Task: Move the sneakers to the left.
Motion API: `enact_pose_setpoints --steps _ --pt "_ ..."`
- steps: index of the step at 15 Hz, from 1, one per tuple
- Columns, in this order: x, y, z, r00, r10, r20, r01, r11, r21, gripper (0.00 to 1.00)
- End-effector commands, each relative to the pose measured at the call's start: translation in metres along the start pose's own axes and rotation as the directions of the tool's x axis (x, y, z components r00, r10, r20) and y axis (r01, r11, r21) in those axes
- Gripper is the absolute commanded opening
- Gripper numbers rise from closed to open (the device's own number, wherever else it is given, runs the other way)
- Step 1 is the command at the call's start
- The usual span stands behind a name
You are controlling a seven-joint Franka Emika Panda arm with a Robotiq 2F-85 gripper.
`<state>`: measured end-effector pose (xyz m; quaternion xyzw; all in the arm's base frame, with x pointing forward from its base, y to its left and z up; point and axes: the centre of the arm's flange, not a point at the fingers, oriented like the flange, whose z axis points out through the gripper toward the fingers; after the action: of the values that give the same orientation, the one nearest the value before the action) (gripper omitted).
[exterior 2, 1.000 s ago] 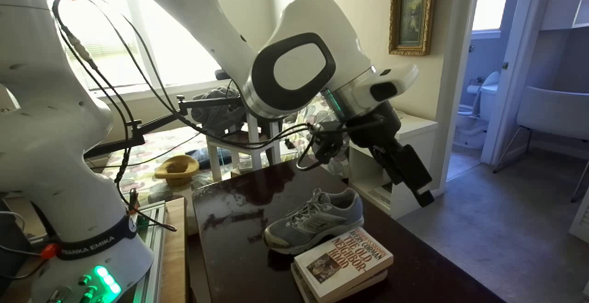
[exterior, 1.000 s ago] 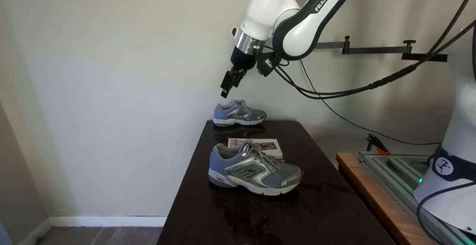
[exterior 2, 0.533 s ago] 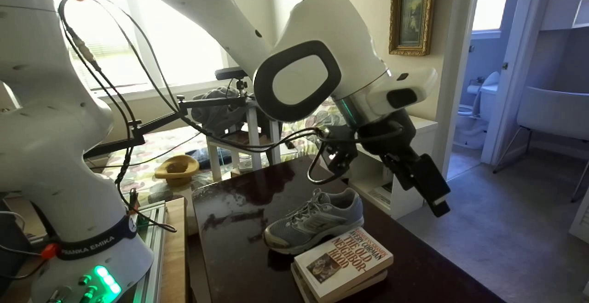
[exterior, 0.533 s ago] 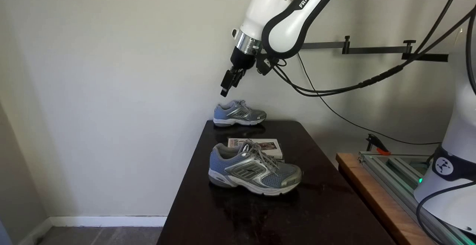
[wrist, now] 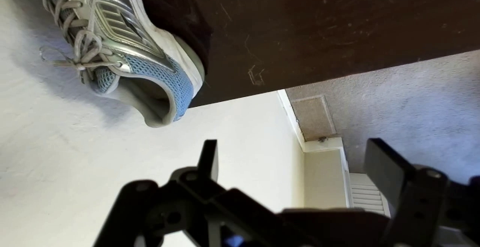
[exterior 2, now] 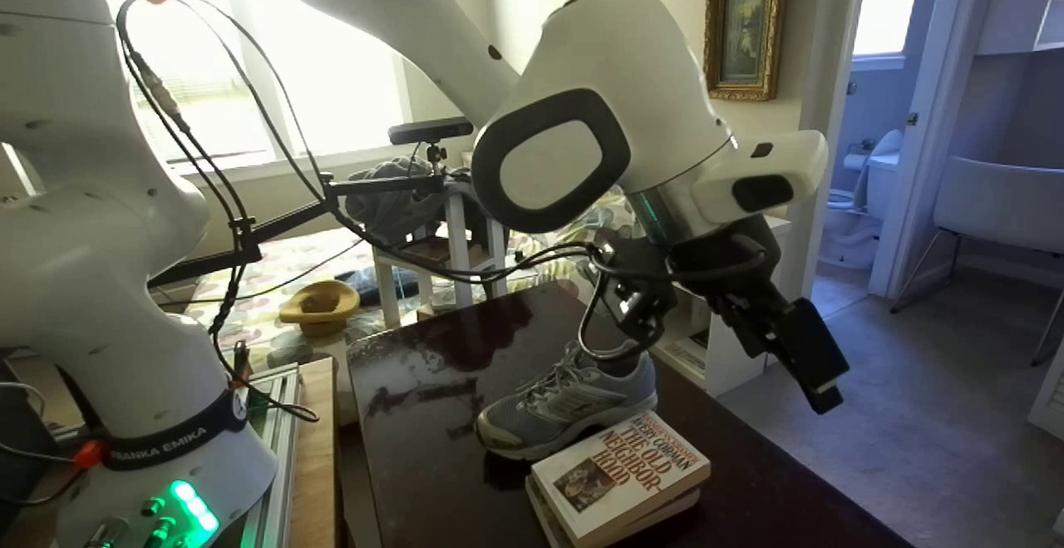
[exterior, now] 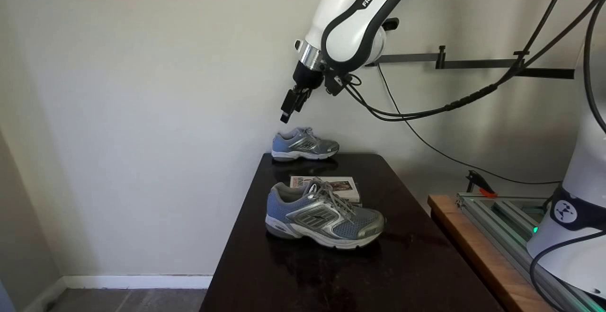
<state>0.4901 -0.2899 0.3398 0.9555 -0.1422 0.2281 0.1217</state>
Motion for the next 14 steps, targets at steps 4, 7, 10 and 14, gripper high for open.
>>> enact_pose_setpoints --steps 4,7,10,14 --pt "0.008 0.048 0.032 0.998 0.009 0.06 -0.008 1.0 -0.028 1.0" --pt "-0.003 0.045 0.028 0.998 0.014 0.061 -0.012 0.999 -0.041 1.0" --pt "-0.003 0.05 0.034 0.997 0.011 0.073 -0.008 0.999 -0.046 1.0" --pt "0.002 0.054 0.043 0.998 -0.049 0.051 0.051 0.998 -0.037 1.0"
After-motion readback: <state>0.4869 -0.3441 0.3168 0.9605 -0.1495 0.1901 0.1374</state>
